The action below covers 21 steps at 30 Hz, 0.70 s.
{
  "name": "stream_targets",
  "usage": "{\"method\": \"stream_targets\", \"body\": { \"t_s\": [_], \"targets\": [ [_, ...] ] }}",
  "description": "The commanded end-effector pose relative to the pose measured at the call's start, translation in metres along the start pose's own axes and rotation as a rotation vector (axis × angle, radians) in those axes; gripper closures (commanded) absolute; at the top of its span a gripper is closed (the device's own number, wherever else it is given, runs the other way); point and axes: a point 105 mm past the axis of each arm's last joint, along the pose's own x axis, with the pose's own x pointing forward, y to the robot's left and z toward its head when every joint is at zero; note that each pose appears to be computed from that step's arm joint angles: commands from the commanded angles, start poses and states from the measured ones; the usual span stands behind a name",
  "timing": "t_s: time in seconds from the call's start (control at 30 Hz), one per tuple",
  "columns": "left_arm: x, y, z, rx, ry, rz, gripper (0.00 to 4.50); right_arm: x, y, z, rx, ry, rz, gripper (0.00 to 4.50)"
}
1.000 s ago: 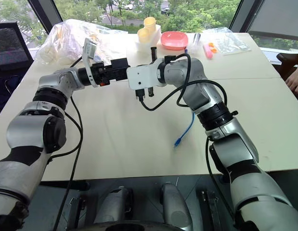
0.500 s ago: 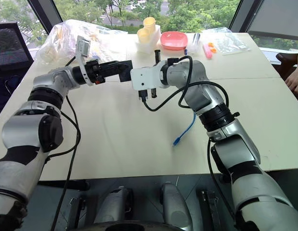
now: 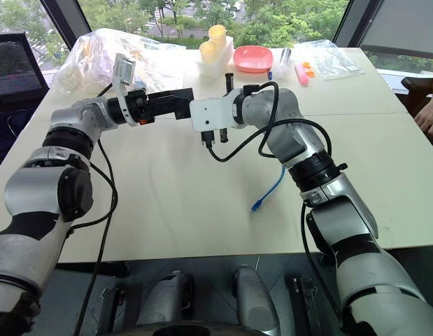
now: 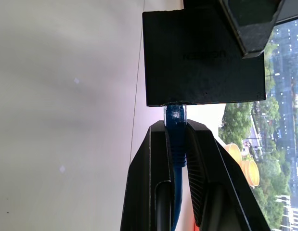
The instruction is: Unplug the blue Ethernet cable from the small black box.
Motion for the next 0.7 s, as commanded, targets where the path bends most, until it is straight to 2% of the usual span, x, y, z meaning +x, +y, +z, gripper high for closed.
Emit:
{"method": "stream_targets", "body": {
  "t_s": [0.03, 0.13, 0.3, 0.47, 0.5, 0.57, 0.6, 0.67, 0.7],
  "targets": [
    [0.001, -0.004, 0.019, 0.044, -0.039, -0.007, 2.70, -0.007, -0.016, 0.011, -0.033, -0.026, -0.055, 4.50],
    [0.001, -0.004, 0.019, 0.043, -0.041, -0.007, 3.98, -0.008, -0.015, 0.010, -0.030, -0.023, -0.052, 4.50],
    [0.001, -0.002, 0.019, 0.060, -0.036, 0.013, 3.99, -0.008, -0.016, 0.011, -0.029, -0.024, -0.057, 4.50],
    [-0.001, -0.003, 0.021, 0.089, -0.031, 0.015, 3.99, -0.011, -0.007, 0.010, 0.072, -0.055, -0.028, 4.50],
    [-0.001, -0.003, 0.022, 0.093, -0.028, 0.011, 3.99, -0.013, -0.002, 0.007, 0.082, -0.048, -0.009, 3.54],
    [-0.002, -0.005, 0.021, 0.104, -0.014, -0.003, 3.99, -0.017, -0.003, -0.001, 0.115, -0.024, -0.035, 2.67],
    [-0.003, -0.006, 0.021, 0.108, -0.006, -0.011, 3.99, -0.022, -0.005, -0.005, 0.149, -0.018, -0.054, 2.09],
    [-0.007, -0.011, 0.023, 0.103, -0.012, -0.056, 3.99, -0.043, -0.014, -0.014, 0.388, -0.056, -0.116, 1.07],
    [-0.011, -0.016, 0.027, 0.085, -0.027, -0.094, 3.99, -0.056, -0.018, -0.016, 0.529, -0.095, -0.147, 0.40]
  ]
}}
